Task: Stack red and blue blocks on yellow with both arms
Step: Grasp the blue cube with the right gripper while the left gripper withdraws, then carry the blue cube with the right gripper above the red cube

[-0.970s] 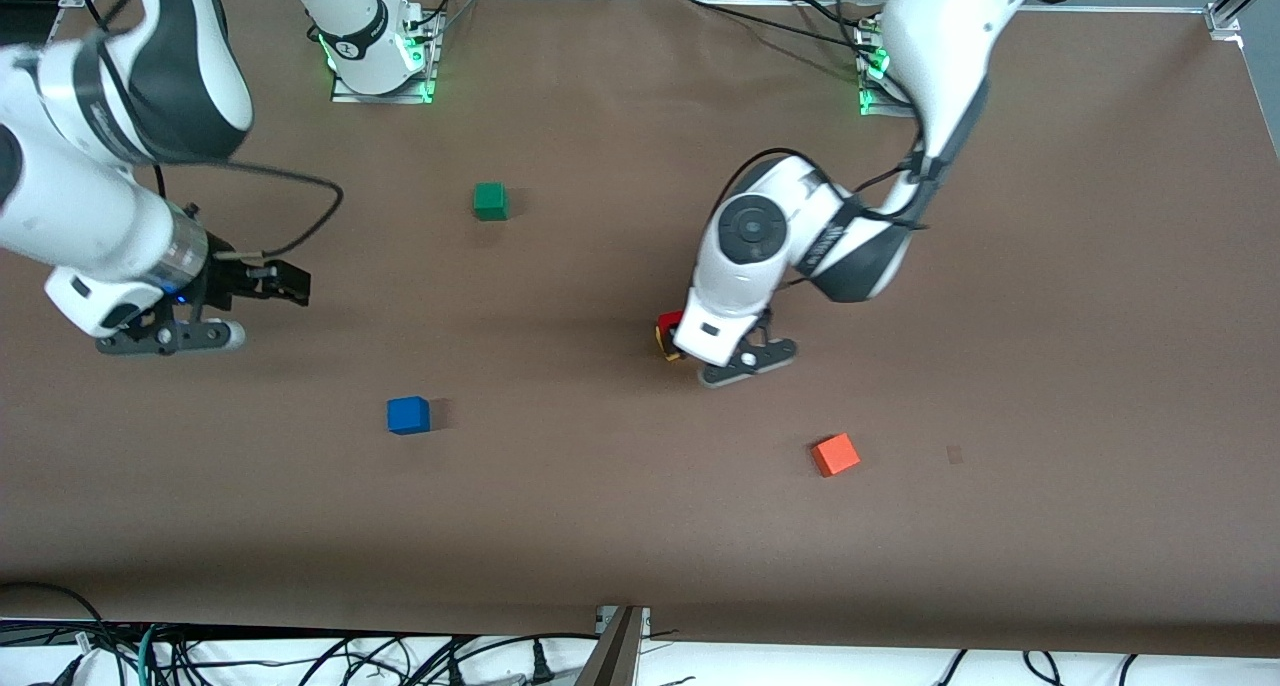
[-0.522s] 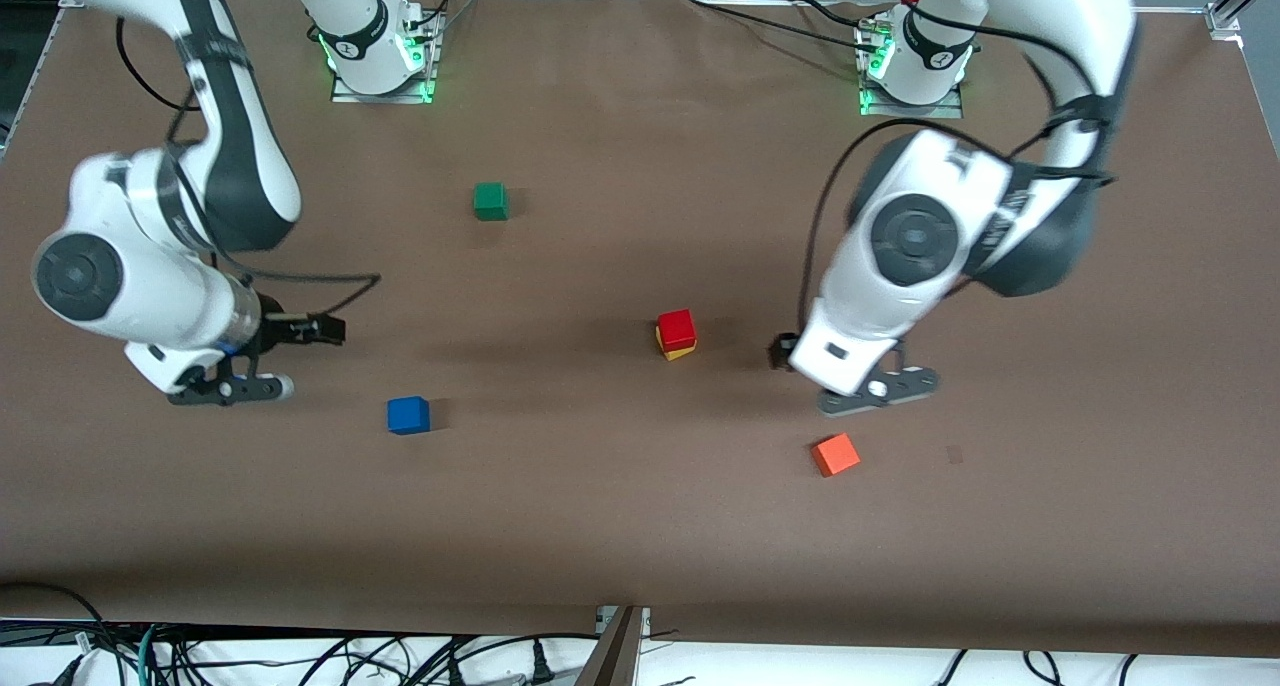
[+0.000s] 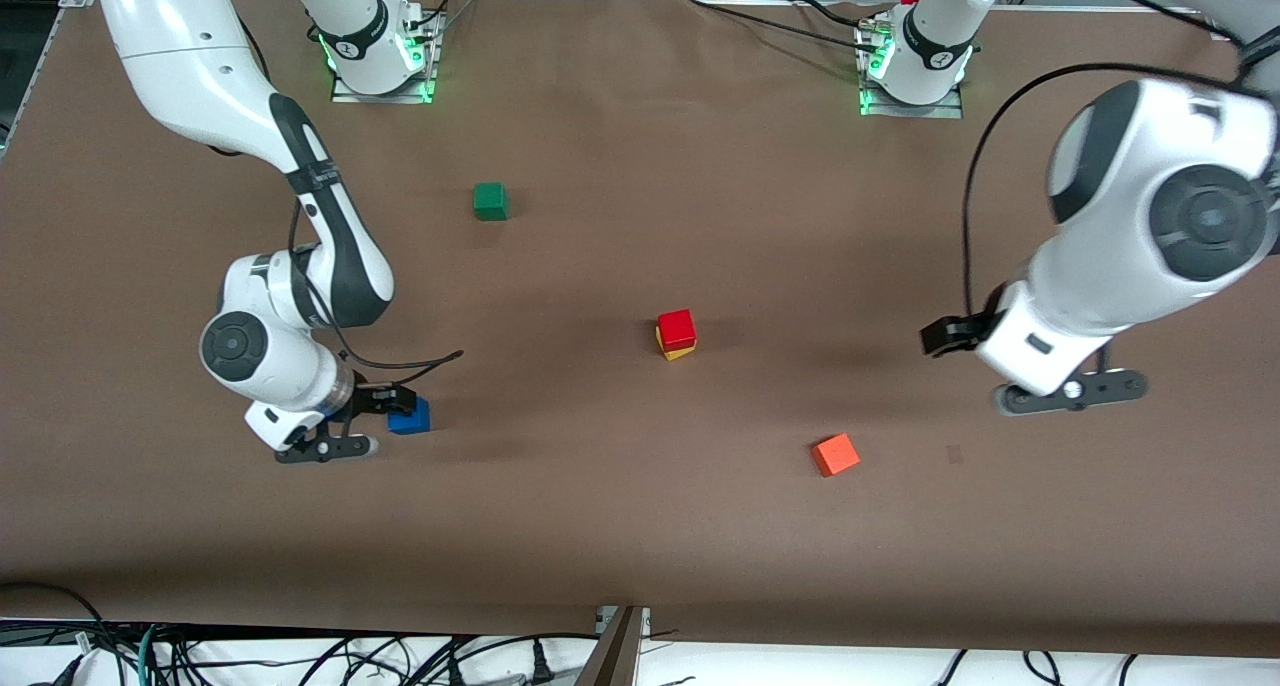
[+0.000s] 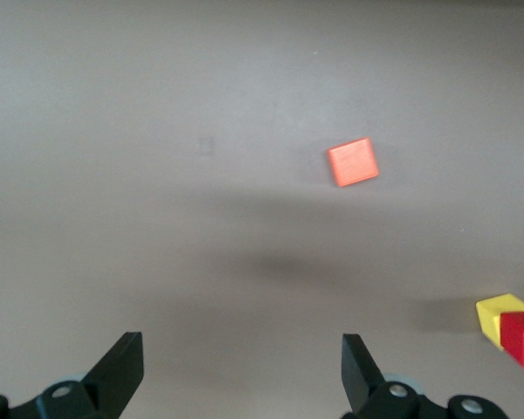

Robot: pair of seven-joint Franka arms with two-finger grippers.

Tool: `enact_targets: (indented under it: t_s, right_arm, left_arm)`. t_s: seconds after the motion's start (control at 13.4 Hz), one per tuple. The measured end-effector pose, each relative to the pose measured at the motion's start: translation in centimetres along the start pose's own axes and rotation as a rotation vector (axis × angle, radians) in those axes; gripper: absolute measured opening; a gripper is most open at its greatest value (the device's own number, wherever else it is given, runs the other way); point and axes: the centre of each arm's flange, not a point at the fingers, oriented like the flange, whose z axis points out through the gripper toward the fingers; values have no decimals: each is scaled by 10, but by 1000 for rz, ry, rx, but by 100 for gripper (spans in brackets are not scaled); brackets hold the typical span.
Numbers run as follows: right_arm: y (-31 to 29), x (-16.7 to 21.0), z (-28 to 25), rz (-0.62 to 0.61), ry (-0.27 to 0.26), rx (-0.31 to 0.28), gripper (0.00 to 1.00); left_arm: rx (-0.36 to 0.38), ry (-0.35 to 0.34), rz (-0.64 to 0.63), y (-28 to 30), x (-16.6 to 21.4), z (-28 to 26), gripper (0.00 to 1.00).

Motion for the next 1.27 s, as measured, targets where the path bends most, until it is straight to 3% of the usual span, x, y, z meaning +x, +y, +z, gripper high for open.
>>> enact_targets:
  t_s: [0.15, 0.45, 0.6, 0.67, 0.9, 1.27]
  right_arm:
    - [-14, 15, -2, -23, 29, 12, 100]
    - [-10, 18, 30, -44, 5, 12, 98]
    - [-8, 16, 38, -43, -7, 11, 88]
    - [-8, 15, 40, -43, -10, 11, 88]
    - [-7, 13, 40, -37, -34, 17, 56]
    - [-47, 25, -27, -4, -122, 102, 56]
  left_arm:
    - [-42, 22, 57, -48, -4, -33, 100]
    - [-85, 6, 19, -135, -51, -94, 100]
    - [-79, -8, 32, -132, -71, -98, 100]
    - [-73, -25, 47, -123, -76, -92, 100]
    - [-66, -69, 54, -118, -75, -71, 100]
    - [-65, -76, 47, -121, -73, -66, 100]
